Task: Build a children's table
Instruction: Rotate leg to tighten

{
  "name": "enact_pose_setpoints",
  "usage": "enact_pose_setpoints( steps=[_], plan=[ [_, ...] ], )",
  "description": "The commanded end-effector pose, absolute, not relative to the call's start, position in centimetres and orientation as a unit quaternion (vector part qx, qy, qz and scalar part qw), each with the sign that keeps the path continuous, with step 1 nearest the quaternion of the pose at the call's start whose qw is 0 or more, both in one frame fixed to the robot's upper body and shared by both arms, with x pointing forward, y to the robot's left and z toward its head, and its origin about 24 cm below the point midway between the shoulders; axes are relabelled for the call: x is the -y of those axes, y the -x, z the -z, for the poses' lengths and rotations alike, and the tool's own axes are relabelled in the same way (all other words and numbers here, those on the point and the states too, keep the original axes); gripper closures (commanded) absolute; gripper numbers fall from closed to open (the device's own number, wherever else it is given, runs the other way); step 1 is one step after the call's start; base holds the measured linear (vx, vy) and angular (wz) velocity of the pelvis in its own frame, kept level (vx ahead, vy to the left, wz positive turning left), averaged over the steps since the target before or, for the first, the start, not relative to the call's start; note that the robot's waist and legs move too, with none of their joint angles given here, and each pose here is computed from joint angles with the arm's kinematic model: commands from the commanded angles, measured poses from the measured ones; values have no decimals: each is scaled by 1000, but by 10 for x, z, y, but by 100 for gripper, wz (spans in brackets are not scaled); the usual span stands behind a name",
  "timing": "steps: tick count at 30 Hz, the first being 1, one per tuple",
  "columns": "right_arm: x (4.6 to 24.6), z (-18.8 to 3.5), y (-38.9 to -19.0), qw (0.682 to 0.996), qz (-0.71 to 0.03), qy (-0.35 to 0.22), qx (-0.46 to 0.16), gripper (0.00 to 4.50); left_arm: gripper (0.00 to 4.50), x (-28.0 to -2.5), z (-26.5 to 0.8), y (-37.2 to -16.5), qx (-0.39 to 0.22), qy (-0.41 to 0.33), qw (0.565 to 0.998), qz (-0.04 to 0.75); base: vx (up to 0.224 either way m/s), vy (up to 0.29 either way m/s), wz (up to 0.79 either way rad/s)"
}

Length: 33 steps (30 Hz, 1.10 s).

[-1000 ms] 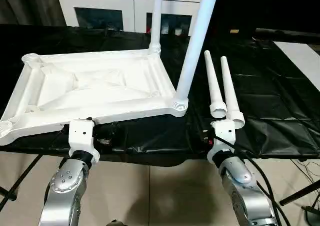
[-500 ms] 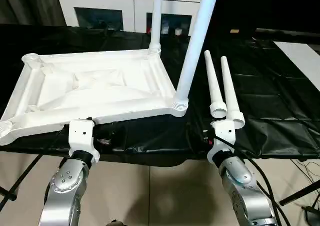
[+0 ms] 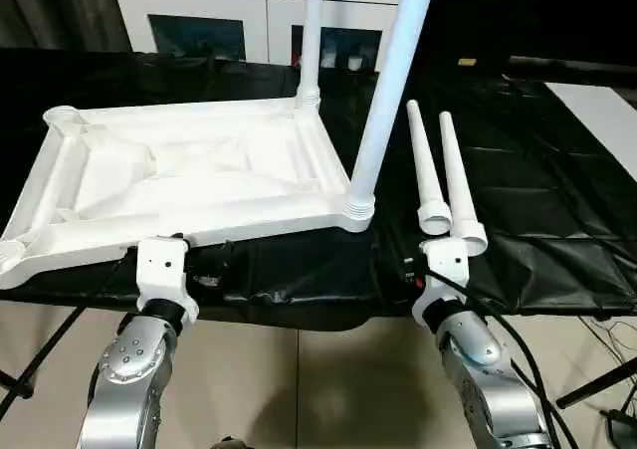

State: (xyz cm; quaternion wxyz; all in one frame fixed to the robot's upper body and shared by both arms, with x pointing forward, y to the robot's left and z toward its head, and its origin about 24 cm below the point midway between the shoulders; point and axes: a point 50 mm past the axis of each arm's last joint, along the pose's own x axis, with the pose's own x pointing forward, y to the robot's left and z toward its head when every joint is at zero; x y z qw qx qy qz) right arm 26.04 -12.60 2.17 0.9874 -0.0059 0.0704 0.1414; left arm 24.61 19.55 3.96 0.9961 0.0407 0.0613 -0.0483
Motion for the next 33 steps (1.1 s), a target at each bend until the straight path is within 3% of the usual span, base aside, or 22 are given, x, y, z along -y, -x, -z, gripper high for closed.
enact_pose_setpoints(
  steps=[1,33],
  plan=[
    [128,-23,-262,988,-137,3,-71,118,31,-194,-39,-246,-63,-41,996,55,0,0,0],
    [128,-23,-262,988,-137,3,-71,118,31,-194,-39,-246,-63,-41,996,55,0,0,0]
  ],
)
